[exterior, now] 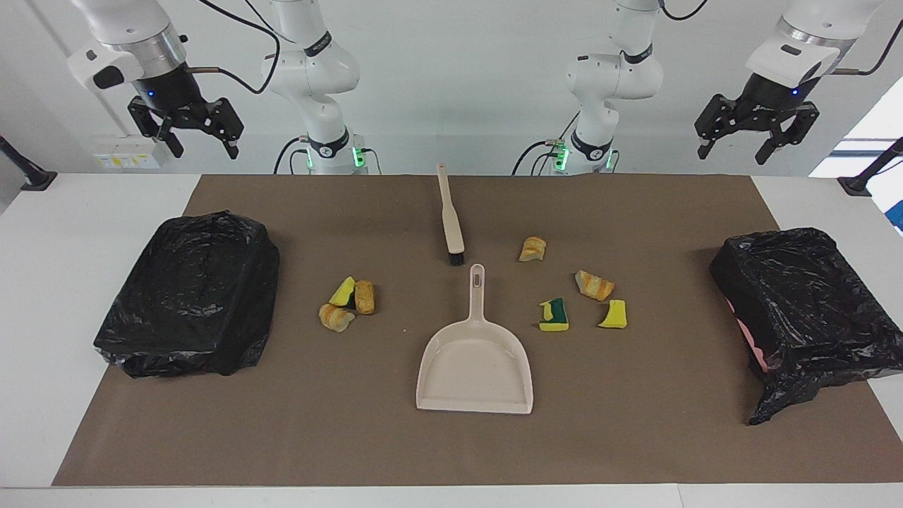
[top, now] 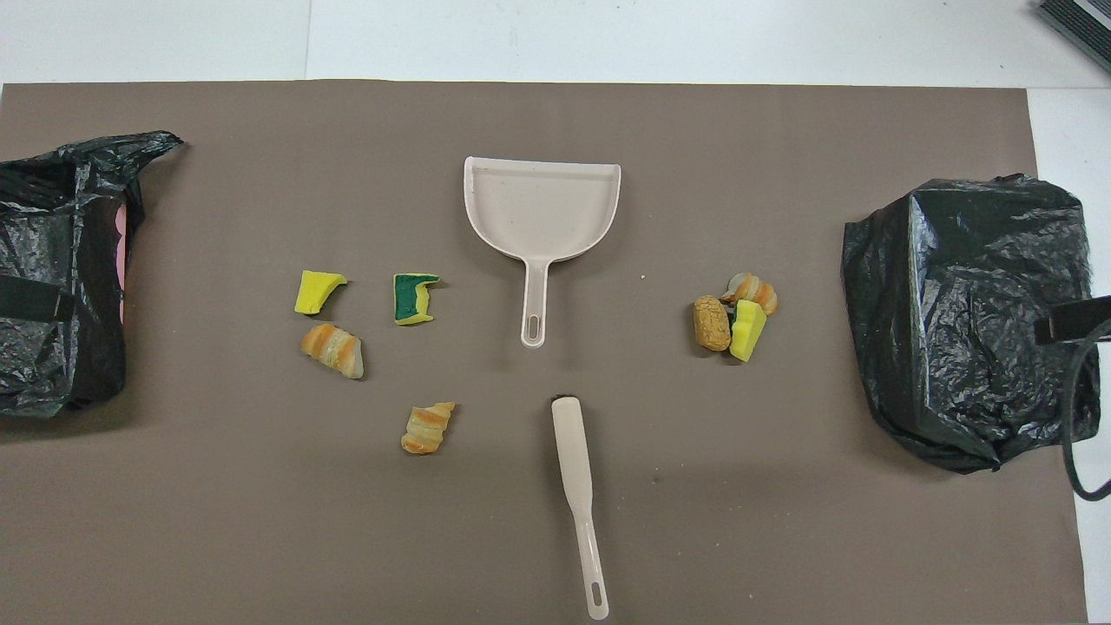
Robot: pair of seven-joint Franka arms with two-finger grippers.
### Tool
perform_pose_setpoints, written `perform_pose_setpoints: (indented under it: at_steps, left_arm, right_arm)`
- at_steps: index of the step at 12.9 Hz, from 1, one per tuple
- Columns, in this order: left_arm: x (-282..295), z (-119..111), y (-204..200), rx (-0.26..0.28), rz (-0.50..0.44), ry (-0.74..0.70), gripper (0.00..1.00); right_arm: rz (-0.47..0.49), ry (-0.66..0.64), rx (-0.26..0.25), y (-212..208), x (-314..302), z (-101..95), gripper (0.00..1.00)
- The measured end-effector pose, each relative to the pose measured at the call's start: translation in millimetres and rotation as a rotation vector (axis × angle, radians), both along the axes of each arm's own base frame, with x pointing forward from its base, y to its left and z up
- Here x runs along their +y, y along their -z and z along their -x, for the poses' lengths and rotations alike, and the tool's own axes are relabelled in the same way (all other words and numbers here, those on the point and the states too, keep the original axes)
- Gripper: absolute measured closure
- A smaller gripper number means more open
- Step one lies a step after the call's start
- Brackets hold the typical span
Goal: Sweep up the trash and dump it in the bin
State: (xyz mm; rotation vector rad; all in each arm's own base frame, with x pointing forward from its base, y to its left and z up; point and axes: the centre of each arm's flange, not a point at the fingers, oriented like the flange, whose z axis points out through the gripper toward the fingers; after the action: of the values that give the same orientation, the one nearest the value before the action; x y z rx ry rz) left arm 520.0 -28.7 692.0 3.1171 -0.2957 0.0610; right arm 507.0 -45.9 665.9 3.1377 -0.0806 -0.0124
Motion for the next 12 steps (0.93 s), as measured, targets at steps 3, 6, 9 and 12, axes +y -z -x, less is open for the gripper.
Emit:
perform_pose_setpoints:
  at_steps: [3, 6, 9, 12]
  left_arm:
    - [1.0, 4.3, 3.1, 0.009, 0.001, 0.0, 0.0]
    - [2.3, 6.0, 3.5, 0.011, 0.001, -0.002, 0.0]
    - [5.2, 6.3, 4.1, 0.013, -0.016, -0.011, 0.0]
    - [5.7, 8.2, 4.2, 0.021, -0.017, -0.017, 0.0]
  right_arm:
    - [0.0, 0.0, 0.0, 0.0, 0.0, 0.0, 0.0]
    - [0.0, 0.0, 0.0, 0.0, 0.0, 0.0, 0.0]
    - [0.0, 0.0, 0.001, 0.3, 0.0, 0.1, 0.0]
    - [0.0, 0.0, 0.004, 0.9, 0.0, 0.3, 0.0]
